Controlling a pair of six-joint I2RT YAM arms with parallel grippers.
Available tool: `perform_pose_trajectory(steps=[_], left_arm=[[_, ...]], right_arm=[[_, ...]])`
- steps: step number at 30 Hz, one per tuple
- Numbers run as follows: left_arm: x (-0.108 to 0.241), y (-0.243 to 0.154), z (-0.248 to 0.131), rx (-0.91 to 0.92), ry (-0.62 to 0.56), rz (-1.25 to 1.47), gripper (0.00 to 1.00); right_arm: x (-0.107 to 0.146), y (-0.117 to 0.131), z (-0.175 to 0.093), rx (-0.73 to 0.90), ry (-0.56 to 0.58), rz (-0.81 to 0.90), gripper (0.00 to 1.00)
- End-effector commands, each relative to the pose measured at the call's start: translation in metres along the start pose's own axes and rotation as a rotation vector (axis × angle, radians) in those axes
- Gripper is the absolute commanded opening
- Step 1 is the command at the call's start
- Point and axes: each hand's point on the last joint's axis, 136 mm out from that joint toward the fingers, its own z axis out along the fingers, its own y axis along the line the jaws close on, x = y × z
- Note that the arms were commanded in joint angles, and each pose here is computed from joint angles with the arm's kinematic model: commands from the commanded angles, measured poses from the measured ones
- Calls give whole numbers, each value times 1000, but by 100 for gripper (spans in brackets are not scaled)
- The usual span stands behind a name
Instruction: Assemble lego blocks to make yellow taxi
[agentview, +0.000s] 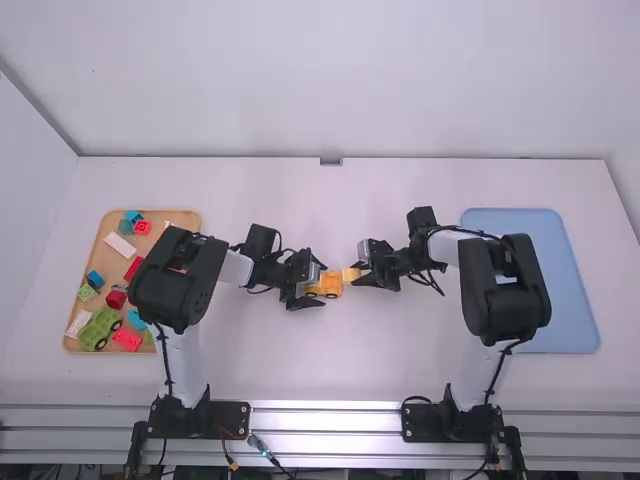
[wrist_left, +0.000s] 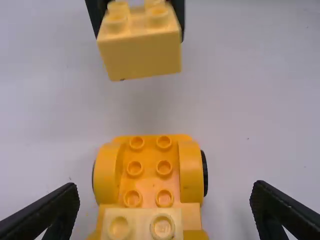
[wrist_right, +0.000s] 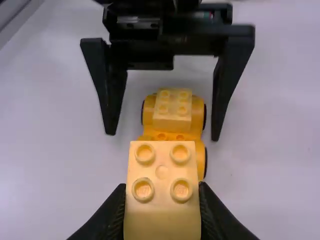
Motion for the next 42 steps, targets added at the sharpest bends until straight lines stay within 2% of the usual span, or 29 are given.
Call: perform_pose_trajectory(steps=[1, 3, 6, 10, 13, 24, 27, 34, 38, 42], left_arm=[[16, 0, 6, 11, 21, -80, 91], [20, 3, 10, 17, 19, -111, 89], [18, 2, 12, 40, -2, -118, 77], [20, 5, 12, 29, 7, -112, 56], [19, 5, 12, 28, 6, -111, 47], [20, 3, 19, 31, 35, -93, 31], [25, 2, 24, 21, 83, -81, 33], [22, 3, 31, 15, 93, -80, 19], [30, 15, 29, -45, 136, -134, 19], [26, 11, 31, -28, 115, -117, 19]], right_arm=[[-4, 1, 10, -2, -7, 38, 23], [4, -7, 17, 40, 38, 87, 22], [9, -7, 31, 59, 85, 100, 22], [9, 1, 40, 45, 80, 71, 23], [10, 2, 41, 44, 84, 70, 22], [11, -5, 42, 75, 97, 112, 22], [13, -3, 48, 72, 130, 103, 22], [18, 0, 57, 74, 198, 93, 19], [23, 1, 55, 80, 206, 102, 19], [25, 2, 56, 97, 197, 99, 19]])
